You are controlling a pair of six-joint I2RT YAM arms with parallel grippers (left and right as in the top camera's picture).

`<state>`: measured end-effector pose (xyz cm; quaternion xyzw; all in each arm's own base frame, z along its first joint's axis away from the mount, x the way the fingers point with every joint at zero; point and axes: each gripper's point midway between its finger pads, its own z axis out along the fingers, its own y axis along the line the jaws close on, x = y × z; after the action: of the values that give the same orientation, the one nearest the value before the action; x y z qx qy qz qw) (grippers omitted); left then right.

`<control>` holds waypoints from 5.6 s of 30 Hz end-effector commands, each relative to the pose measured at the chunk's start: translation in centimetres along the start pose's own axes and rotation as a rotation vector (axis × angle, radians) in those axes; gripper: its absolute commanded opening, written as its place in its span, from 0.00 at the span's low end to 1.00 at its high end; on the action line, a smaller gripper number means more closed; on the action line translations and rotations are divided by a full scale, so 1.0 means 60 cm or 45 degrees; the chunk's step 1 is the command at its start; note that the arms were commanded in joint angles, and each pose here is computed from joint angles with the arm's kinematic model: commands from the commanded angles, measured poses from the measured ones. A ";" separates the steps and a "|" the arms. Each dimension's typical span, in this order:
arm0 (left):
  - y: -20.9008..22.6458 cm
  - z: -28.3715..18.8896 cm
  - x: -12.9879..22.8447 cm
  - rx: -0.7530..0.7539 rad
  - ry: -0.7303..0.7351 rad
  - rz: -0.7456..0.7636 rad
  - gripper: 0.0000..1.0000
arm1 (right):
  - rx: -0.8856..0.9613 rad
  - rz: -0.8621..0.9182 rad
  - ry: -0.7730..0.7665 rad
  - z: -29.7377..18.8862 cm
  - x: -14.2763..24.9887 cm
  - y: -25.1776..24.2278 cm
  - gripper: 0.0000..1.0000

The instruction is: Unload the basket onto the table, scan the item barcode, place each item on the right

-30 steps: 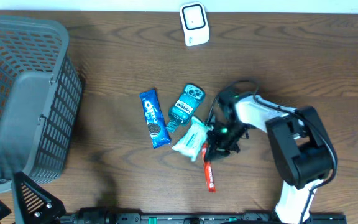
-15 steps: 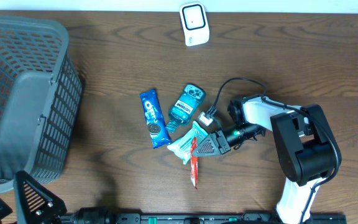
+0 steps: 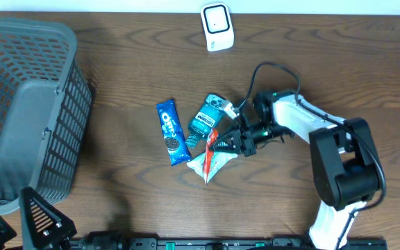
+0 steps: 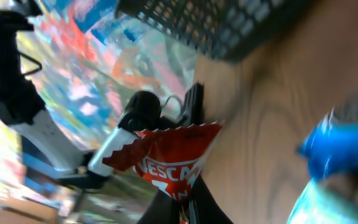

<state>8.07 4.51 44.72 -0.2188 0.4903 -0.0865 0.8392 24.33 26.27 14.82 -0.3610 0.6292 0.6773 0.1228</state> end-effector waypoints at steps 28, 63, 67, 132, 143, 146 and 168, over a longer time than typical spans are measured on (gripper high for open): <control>0.070 0.041 0.191 -0.090 0.322 0.376 0.98 | -0.093 -1.689 -0.045 0.026 -0.201 0.281 0.01; 0.160 0.029 0.371 -0.310 0.581 0.074 0.98 | 1.531 0.053 -0.301 -0.164 -0.313 -0.083 0.01; 0.165 0.027 0.382 -0.320 0.601 0.079 0.98 | 1.361 0.251 -0.425 -0.142 -0.368 -0.124 0.01; 0.184 -0.011 0.434 -0.359 0.809 0.113 0.98 | 0.773 0.938 -1.247 -0.177 -0.512 -0.361 0.02; 0.184 -0.011 0.434 -0.359 0.809 0.113 0.98 | 1.472 0.030 -0.453 -0.029 -0.438 -0.311 0.99; 0.184 -0.011 0.434 -0.359 0.809 0.113 0.98 | 1.568 -0.104 -0.389 -0.013 -0.427 -0.344 0.99; 0.184 -0.011 0.434 -0.360 0.809 0.113 0.98 | 1.727 -0.350 -0.591 -0.082 -0.429 -0.501 0.14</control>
<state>19.85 4.72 19.04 -0.2717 0.7440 -0.0453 0.6088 62.60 34.36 11.96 -0.1242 0.8107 0.1882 0.5403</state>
